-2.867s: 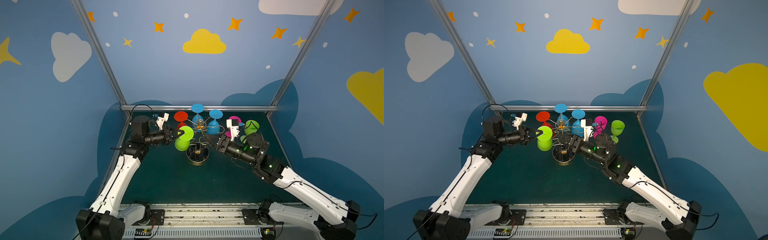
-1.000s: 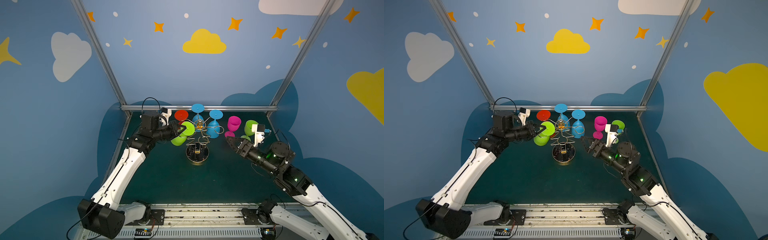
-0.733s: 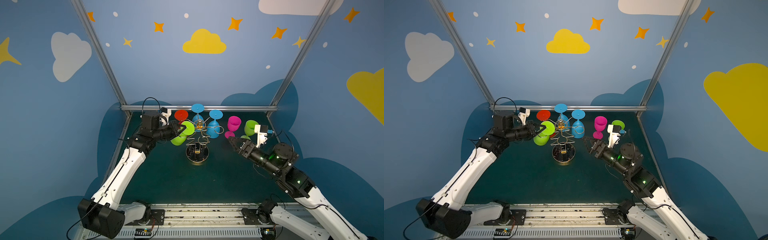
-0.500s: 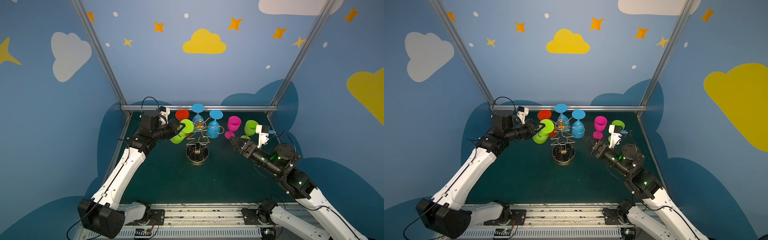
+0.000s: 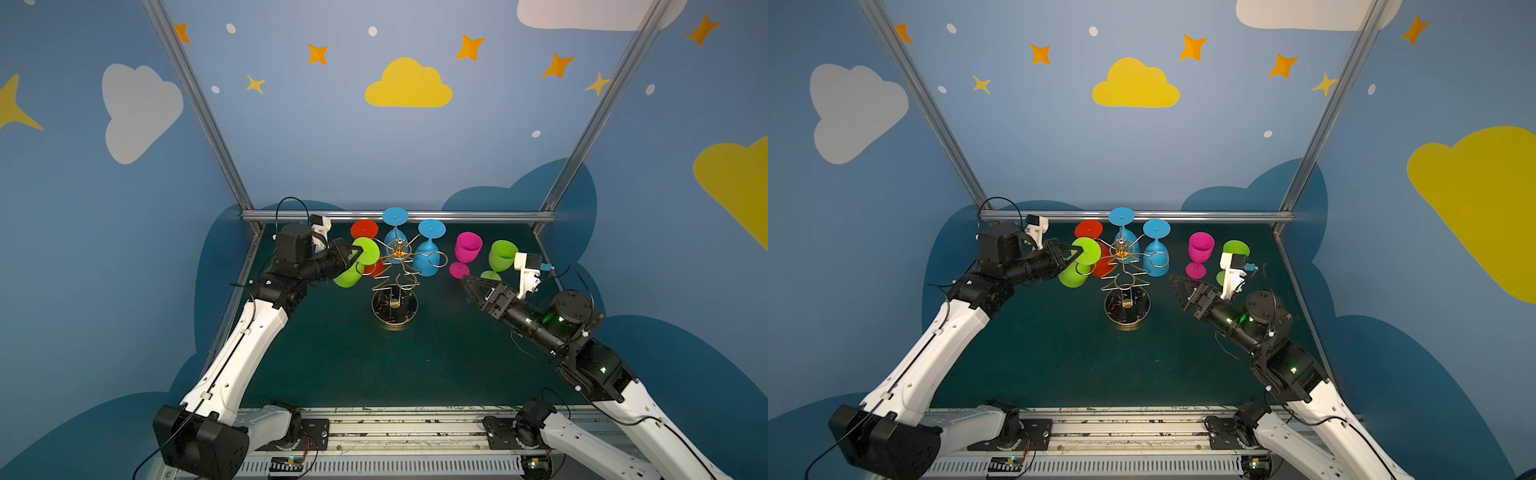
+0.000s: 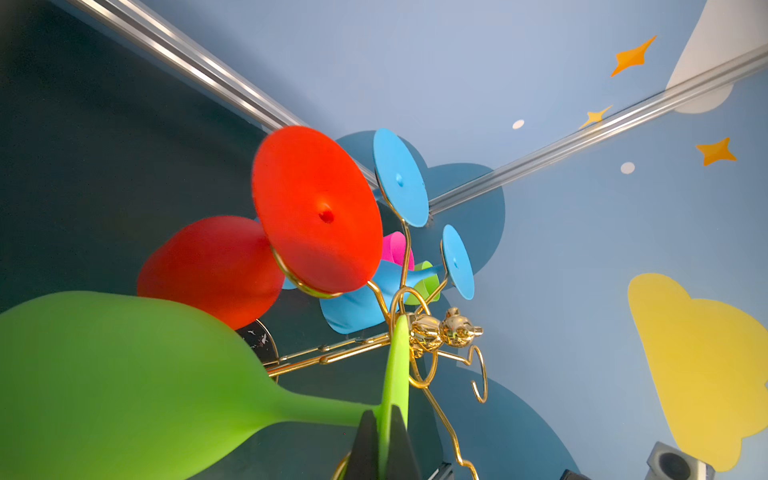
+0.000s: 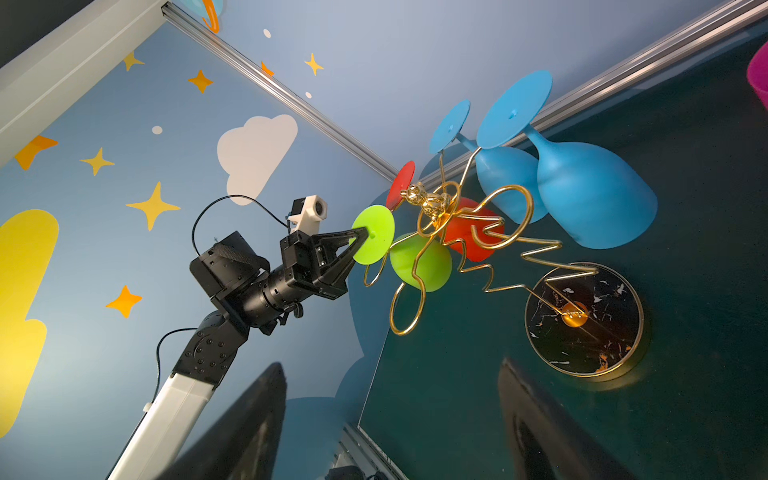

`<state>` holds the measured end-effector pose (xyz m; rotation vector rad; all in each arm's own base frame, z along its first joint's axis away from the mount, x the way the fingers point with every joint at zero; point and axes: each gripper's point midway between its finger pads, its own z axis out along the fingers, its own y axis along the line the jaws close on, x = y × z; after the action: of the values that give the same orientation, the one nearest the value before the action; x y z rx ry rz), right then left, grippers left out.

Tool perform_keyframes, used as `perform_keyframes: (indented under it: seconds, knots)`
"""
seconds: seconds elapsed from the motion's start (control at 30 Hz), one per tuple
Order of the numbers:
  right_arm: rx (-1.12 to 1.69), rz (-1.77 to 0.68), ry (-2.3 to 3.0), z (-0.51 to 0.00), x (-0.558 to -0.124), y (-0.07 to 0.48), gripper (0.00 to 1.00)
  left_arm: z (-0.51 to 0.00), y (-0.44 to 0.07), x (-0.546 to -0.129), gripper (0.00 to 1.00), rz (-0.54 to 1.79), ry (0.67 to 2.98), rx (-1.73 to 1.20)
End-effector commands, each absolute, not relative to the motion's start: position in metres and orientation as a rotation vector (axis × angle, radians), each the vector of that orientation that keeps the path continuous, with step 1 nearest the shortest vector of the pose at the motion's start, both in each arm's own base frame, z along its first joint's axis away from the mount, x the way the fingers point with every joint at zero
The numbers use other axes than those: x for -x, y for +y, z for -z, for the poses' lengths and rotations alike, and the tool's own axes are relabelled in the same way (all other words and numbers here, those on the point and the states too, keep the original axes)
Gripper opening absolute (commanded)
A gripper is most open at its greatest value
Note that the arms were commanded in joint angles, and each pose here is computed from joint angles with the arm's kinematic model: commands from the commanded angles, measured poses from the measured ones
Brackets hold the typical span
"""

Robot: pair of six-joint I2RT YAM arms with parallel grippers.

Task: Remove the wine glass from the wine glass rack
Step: 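Lift the lime-green glass off the rack hook with the left gripper, then raise the glass from the rack with the left gripper while the right arm moves in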

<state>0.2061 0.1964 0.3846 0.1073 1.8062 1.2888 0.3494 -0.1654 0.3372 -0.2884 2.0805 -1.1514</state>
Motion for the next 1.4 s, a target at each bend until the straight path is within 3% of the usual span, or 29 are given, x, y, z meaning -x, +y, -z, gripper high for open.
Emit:
perform_keyframes:
  seconds: [0.0,0.27,0.53,0.73,0.97,1.37]
  knots:
    - [-0.112,-1.273,1.796,-0.384,-0.206,0.192,0.79,-0.347,-0.15,-0.346,0.03,1.129,2.026,0.307]
    - [-0.102,-1.228,1.792,-0.385,-0.205,0.185,0.79,-0.355,-0.096,-0.326,0.03,1.071,1.938,0.424]
    - [0.014,-1.065,1.777,-0.396,-0.207,0.175,0.8,-0.44,-0.035,-0.297,0.03,1.165,1.656,0.446]
    - [0.215,-0.917,1.78,-0.408,-0.213,0.185,0.79,-0.508,-0.054,-0.283,0.03,1.347,1.546,0.248]
    - [0.411,-0.864,1.662,-0.435,-0.215,0.201,0.79,-0.568,-0.075,-0.251,0.03,1.398,1.475,0.031]
    - [0.705,-0.747,1.364,-0.484,-0.211,0.225,0.8,-0.582,-0.14,-0.245,0.03,1.704,1.491,-0.198]
